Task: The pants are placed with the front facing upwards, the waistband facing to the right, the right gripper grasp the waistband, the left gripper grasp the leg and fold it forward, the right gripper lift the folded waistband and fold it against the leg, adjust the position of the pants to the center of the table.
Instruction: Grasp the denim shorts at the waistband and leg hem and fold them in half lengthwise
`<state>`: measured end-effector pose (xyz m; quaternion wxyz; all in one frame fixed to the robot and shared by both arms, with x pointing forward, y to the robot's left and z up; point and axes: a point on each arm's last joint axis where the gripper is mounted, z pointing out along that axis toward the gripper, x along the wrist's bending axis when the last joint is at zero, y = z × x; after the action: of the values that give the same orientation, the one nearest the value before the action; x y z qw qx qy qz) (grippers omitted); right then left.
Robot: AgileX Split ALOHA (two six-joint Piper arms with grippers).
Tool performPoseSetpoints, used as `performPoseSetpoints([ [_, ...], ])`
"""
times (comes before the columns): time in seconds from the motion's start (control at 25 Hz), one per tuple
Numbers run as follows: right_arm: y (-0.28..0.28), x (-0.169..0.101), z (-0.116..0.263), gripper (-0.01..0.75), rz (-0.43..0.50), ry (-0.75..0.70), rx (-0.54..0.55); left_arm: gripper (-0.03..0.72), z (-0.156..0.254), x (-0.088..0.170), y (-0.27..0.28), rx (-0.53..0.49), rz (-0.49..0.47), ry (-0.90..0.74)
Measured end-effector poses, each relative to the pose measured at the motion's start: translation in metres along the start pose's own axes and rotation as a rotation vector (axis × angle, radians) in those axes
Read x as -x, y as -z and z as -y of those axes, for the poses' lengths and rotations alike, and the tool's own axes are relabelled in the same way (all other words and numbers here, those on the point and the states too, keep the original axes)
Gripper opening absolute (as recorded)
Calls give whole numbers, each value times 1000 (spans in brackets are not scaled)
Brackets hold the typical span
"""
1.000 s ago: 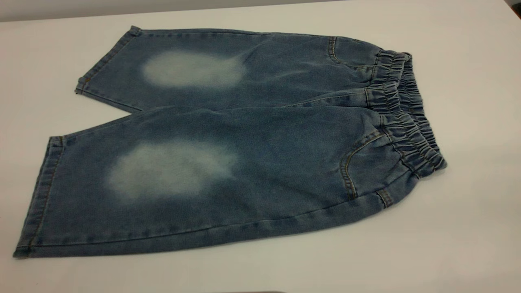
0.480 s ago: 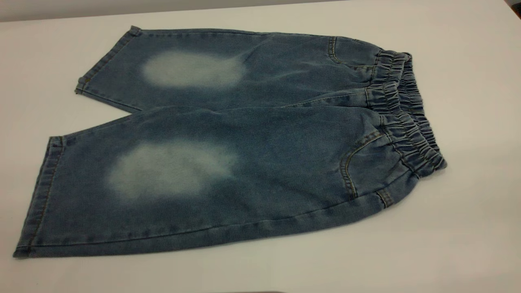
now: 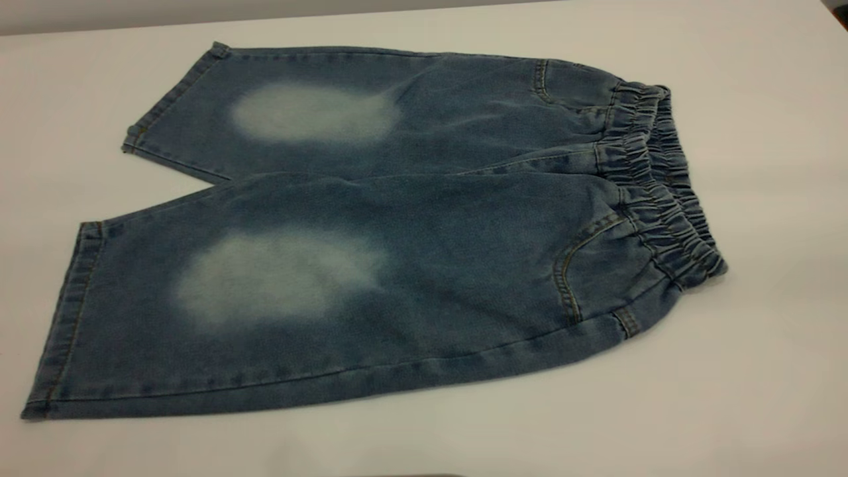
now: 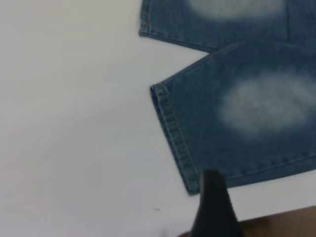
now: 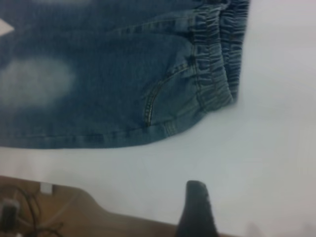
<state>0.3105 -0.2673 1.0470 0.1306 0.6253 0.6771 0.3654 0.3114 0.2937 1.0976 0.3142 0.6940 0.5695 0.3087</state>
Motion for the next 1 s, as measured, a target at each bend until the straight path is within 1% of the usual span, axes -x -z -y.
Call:
performPoseSetpoints([
  [0.12, -19, 3, -14, 519, -2, 21, -33, 441, -17, -3, -30, -88, 22, -47],
  [0.16, -27, 5, -19, 531, -7, 4, -47, 443, -20, -4, -42, -125, 39, -52],
  [0.24, -43, 6, -25, 542, -28, -70, -89, 454, -25, -4, -65, -190, 75, -72],
  [0.32, -63, 9, -29, 544, -41, -143, -165, 468, -28, -2, -85, -229, 118, -76],
  [0.44, -94, 17, -34, 540, -25, -214, -237, 475, -33, 1, -111, -247, 181, -48],
  [0.56, -125, 29, -38, 530, 25, -274, -252, 477, -34, 5, -132, -261, 243, -32],
  [0.68, -156, 40, -35, 524, 66, -317, -296, 478, -33, 8, -148, -282, 296, -22],
  [0.76, -175, 47, -28, 524, 78, -341, -351, 477, -33, 10, -155, -280, 319, -16],
  [0.92, -206, 55, -14, 524, 69, -367, -434, 477, -32, 11, -170, -286, 337, 3],
  [1.0, -218, 57, -10, 524, 46, -362, -456, 477, -30, 13, -178, -303, 350, 20],
])
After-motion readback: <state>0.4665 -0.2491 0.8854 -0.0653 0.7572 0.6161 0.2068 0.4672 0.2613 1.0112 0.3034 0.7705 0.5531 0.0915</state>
